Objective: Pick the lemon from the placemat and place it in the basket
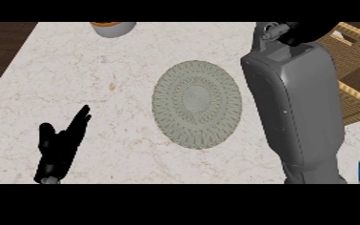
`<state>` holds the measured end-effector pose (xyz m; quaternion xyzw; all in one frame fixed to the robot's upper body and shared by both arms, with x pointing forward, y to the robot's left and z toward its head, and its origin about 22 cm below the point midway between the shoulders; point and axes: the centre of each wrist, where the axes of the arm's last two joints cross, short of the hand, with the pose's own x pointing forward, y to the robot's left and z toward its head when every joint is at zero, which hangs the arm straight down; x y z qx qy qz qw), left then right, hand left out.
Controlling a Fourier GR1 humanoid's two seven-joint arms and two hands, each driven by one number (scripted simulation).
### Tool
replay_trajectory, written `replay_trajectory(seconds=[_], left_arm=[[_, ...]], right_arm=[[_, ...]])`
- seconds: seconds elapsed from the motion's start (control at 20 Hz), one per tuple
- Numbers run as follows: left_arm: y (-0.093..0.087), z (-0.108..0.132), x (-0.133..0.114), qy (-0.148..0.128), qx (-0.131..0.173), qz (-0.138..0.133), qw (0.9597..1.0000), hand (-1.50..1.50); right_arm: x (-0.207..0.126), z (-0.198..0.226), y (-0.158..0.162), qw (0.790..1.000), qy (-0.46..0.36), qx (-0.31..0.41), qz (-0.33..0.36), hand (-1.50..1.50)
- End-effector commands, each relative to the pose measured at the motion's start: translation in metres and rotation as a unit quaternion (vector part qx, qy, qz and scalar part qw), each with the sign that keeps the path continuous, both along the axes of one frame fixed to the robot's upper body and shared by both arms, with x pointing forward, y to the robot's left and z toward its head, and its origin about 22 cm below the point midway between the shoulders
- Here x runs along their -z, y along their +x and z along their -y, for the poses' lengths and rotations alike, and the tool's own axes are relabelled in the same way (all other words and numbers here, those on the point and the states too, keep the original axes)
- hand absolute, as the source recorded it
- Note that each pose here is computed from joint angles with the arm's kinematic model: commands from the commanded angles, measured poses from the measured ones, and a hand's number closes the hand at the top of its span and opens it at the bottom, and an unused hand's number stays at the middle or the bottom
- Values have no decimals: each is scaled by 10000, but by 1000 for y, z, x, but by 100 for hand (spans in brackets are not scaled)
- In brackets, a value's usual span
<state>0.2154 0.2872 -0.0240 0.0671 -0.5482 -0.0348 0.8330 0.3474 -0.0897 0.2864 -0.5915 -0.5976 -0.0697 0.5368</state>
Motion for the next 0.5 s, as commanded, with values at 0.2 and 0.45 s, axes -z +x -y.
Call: replay_trajectory(seconds=[0.2, 0.45], left_arm=[[-12, -16, 19, -39, -267, -678, 9973, 0], [-19, -3, 27, -62, -183, -683, 9975, 0]], right_arm=[[-35, 30, 22, 9924, 759, 777, -581, 150], [-30, 63, 41, 9908, 625, 943, -744, 150]])
